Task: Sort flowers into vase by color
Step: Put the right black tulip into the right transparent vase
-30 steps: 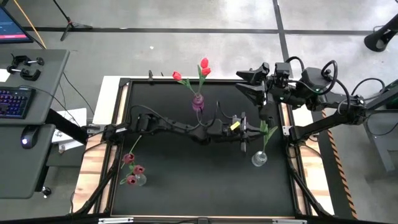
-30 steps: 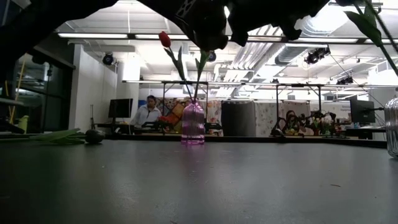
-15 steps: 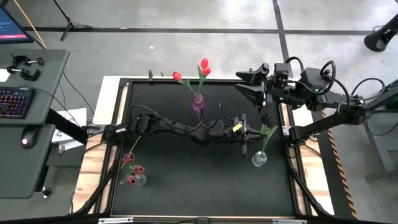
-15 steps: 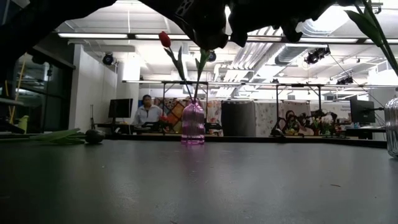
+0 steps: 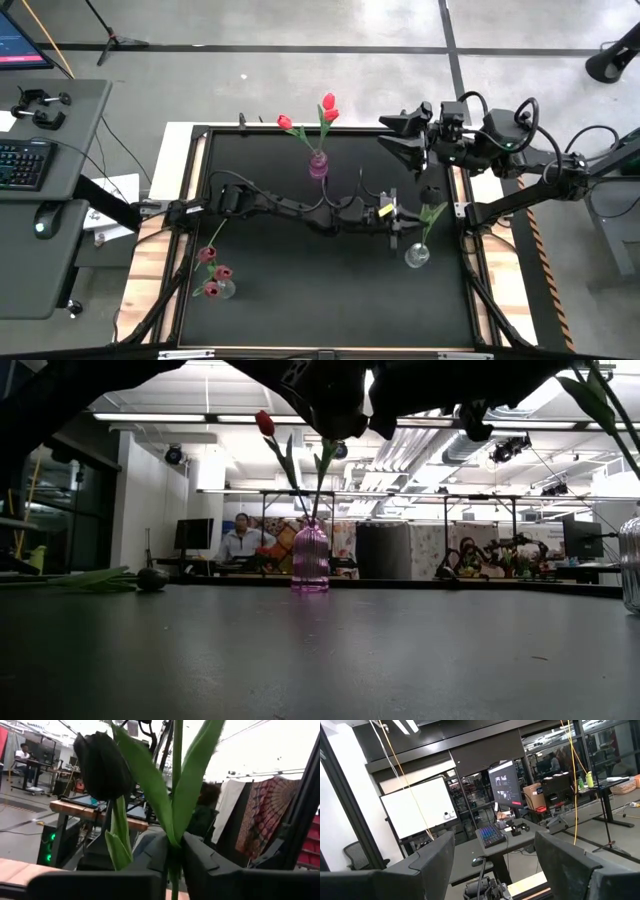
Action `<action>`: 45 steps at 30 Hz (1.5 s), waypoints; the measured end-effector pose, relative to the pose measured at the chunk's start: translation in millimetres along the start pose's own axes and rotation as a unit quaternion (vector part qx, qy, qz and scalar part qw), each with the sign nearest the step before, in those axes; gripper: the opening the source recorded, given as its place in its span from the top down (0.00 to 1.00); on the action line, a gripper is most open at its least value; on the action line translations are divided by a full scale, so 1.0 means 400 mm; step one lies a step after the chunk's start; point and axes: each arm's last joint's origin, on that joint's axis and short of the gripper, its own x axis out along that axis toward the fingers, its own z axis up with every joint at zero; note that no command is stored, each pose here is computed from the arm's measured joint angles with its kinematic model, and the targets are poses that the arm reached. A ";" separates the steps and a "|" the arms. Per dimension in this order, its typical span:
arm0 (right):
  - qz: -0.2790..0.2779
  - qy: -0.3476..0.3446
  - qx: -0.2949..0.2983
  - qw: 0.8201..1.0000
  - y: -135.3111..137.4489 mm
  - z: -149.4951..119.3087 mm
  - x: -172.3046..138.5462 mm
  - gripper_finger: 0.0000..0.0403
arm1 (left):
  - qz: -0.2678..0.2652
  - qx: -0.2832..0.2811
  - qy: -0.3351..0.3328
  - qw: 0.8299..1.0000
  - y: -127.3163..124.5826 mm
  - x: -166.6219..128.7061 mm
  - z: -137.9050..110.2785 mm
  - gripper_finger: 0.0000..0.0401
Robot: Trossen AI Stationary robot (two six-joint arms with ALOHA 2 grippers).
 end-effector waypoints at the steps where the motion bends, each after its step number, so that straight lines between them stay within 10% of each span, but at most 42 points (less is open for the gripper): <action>1: 0.000 0.000 -0.001 1.000 0.000 0.000 0.000 0.35 | -0.001 0.000 0.000 1.000 -0.001 0.000 0.000 0.89; 17: 0.000 -0.001 -0.002 1.000 0.000 0.000 0.000 0.35 | -0.081 -0.014 0.078 0.994 -0.026 -0.001 0.013 0.48; 32: 0.000 0.000 -0.002 1.000 0.000 0.000 0.000 0.35 | -0.108 0.028 0.274 0.955 -0.029 -0.037 0.066 0.46; 45: 0.000 0.000 -0.002 1.000 0.000 0.000 0.000 0.35 | -0.080 0.046 0.261 0.961 0.021 -0.062 0.240 0.46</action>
